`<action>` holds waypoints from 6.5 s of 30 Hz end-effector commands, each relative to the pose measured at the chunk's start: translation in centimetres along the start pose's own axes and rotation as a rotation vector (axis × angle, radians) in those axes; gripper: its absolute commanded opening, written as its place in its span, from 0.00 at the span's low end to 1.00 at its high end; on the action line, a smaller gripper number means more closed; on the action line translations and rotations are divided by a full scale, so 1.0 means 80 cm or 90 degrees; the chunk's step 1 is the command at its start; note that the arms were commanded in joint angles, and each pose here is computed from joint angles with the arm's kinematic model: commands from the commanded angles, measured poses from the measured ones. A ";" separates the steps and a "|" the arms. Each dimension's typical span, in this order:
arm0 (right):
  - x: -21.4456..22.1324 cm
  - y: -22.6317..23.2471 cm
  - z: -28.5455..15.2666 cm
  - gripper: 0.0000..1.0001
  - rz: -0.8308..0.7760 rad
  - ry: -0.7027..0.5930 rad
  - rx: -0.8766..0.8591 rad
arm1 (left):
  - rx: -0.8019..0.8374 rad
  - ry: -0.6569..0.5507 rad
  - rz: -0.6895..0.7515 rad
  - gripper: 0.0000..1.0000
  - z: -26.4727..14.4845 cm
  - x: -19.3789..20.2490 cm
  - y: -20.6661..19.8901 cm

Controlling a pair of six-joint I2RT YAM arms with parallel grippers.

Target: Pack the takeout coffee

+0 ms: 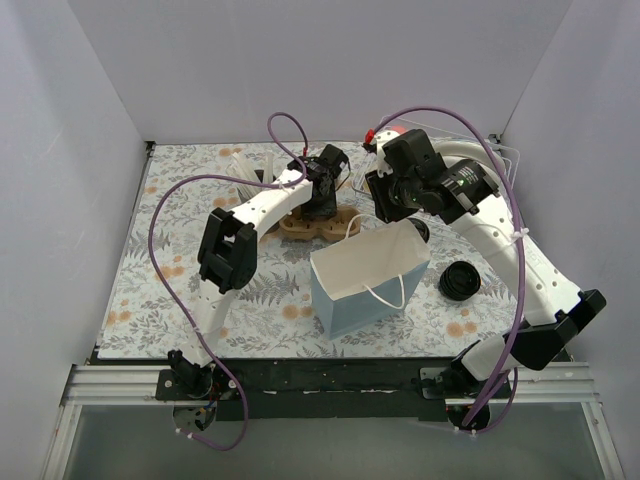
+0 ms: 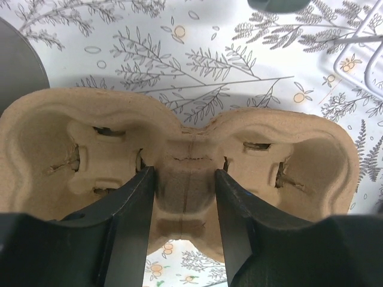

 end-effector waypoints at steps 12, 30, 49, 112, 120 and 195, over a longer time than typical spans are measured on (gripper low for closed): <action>-0.018 0.010 0.000 0.39 0.007 -0.024 -0.018 | 0.011 -0.038 0.019 0.29 -0.033 -0.016 0.011; -0.015 0.008 -0.001 0.39 0.001 -0.023 -0.016 | 0.036 -0.057 0.009 0.34 -0.044 -0.030 0.006; -0.015 0.011 0.002 0.39 0.009 -0.019 -0.022 | 0.057 -0.060 0.012 0.41 -0.048 -0.033 0.003; -0.017 0.013 -0.010 0.39 0.041 -0.043 -0.030 | 0.123 -0.086 0.045 0.37 -0.095 -0.031 0.025; -0.019 0.015 -0.019 0.38 0.079 -0.061 -0.033 | 0.133 -0.129 0.027 0.43 -0.114 -0.048 0.041; -0.078 0.038 -0.048 0.52 0.179 -0.283 -0.147 | 0.353 -0.170 -0.146 0.35 -0.343 -0.027 0.079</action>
Point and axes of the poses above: each gripper's point midway between its finger pads, its own z axis out along the fingers, its own y axis along the line the jaws close on, x = y × z, the point moved 10 cm from there along -z, back along the fingers, and after that the axes turned 15 degrees about z, right-handed, at the moved point
